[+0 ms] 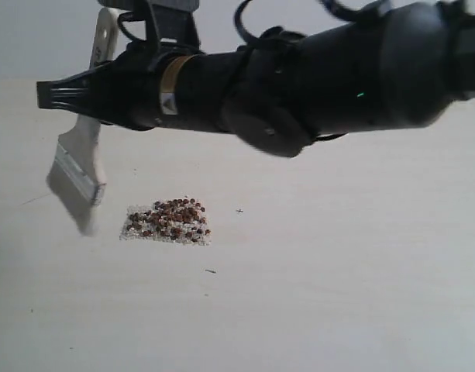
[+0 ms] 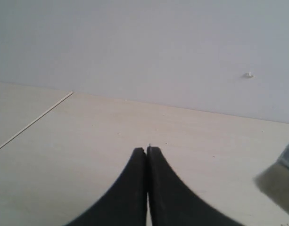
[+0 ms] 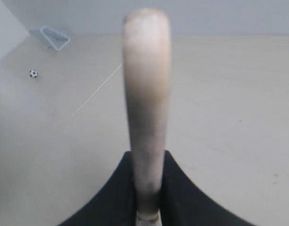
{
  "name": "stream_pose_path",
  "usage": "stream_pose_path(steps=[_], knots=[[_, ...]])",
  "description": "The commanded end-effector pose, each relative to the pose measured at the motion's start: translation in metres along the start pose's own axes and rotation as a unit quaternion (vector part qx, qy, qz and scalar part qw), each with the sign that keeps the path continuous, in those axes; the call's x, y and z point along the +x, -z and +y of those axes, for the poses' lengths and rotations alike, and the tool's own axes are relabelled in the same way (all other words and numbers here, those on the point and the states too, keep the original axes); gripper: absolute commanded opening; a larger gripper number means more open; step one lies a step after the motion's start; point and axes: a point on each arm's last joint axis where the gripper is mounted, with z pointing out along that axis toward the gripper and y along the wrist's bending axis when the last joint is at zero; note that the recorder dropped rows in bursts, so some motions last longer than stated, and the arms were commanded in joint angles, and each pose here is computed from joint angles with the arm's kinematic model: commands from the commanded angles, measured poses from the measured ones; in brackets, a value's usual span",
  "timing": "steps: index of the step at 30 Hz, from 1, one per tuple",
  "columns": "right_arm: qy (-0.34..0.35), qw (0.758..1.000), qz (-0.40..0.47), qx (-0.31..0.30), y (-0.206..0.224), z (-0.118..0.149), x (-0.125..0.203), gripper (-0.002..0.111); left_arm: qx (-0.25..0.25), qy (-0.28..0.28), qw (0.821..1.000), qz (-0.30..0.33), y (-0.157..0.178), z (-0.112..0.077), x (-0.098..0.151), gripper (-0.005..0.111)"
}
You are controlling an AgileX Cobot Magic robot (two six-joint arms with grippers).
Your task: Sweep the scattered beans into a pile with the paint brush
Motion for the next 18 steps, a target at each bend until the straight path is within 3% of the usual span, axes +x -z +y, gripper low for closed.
stream_pose_path(steps=[1, 5, 12, 18], knots=[[-0.094, 0.994, -0.036, 0.039, -0.034, 0.003, 0.018, 0.000, 0.000, -0.002, 1.000, -0.005, 0.001, 0.000, -0.001, 0.000], [-0.141, 0.978, -0.061, 0.141, -0.057, -0.005, 0.052, 0.000, 0.000, -0.002, 1.000, -0.005, 0.001, 0.000, -0.001, 0.000], [-0.040, 0.958, -0.112, 0.261, -0.048, 0.001, 0.068, 0.000, 0.000, -0.002, 1.000, -0.005, 0.001, 0.000, -0.001, 0.000], [-0.035, 0.933, -0.084, 0.348, -0.039, -0.012, 0.073, 0.000, 0.000, -0.002, 1.000, -0.005, 0.001, 0.000, -0.001, 0.000]])
